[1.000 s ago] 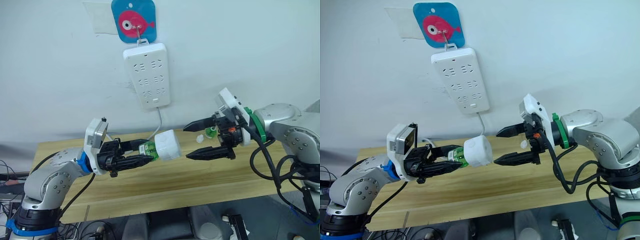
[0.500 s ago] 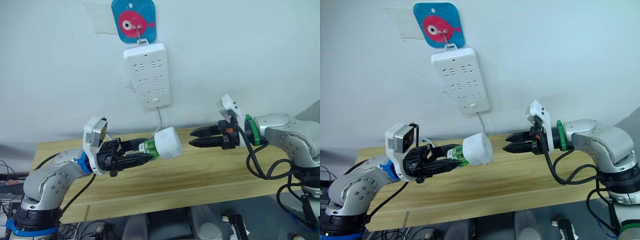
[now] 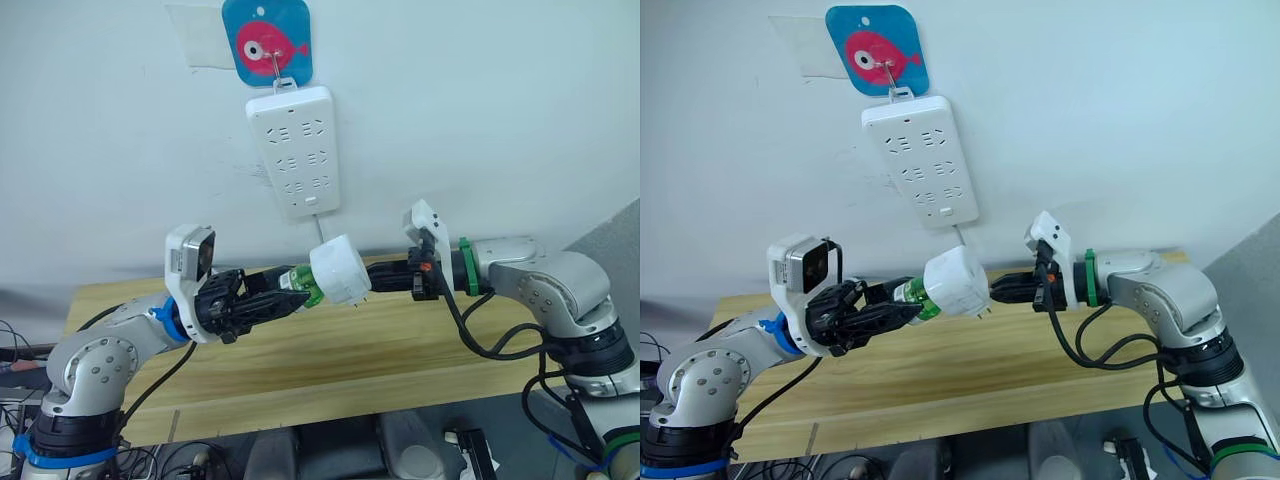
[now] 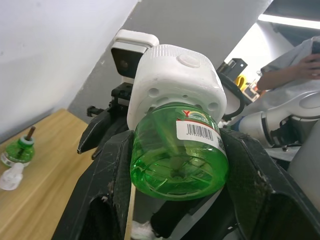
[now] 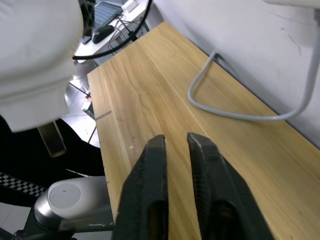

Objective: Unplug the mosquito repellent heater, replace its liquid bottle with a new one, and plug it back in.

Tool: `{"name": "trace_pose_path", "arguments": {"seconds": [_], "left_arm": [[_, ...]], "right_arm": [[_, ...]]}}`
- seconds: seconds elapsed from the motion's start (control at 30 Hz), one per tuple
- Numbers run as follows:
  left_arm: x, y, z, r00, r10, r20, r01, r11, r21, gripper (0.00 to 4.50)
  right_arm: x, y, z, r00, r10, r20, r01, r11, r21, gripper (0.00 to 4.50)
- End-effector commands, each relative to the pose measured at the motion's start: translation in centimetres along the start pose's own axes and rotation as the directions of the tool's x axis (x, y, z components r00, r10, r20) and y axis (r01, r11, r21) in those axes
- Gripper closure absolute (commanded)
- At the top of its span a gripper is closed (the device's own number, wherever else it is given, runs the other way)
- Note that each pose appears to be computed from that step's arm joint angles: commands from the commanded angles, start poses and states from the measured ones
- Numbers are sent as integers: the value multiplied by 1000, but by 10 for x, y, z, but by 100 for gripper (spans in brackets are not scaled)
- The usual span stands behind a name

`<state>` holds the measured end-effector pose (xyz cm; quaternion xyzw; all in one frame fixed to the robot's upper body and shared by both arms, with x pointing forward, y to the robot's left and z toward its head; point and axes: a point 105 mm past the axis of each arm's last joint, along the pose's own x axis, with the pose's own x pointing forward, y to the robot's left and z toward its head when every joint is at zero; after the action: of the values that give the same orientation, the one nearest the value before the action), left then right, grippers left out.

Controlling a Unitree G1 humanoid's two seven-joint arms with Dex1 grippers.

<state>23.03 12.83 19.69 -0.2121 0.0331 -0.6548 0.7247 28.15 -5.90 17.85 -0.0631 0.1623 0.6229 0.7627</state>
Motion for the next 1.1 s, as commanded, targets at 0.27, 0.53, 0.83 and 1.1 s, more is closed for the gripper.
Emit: {"name": "trace_pose_path", "arguments": {"seconds": [0.27,0.53,0.83,1.1], "left_arm": [[6,-2,4,1000,-16,24,15,1000,27,222],[7,1,-3,1000,3,11,-3,1000,25,222],[7,7,-10,999,32,-3,-32,999,5,222],[6,15,-11,997,79,-16,-79,996,34,222]], "right_arm": [[-2,28,23,997,76,11,-74,990,-118,448],[-5,39,26,995,103,-16,-104,984,-147,448],[-8,46,29,994,111,-22,-113,980,-161,448],[-10,51,32,992,123,-19,-125,979,-163,448]]}}
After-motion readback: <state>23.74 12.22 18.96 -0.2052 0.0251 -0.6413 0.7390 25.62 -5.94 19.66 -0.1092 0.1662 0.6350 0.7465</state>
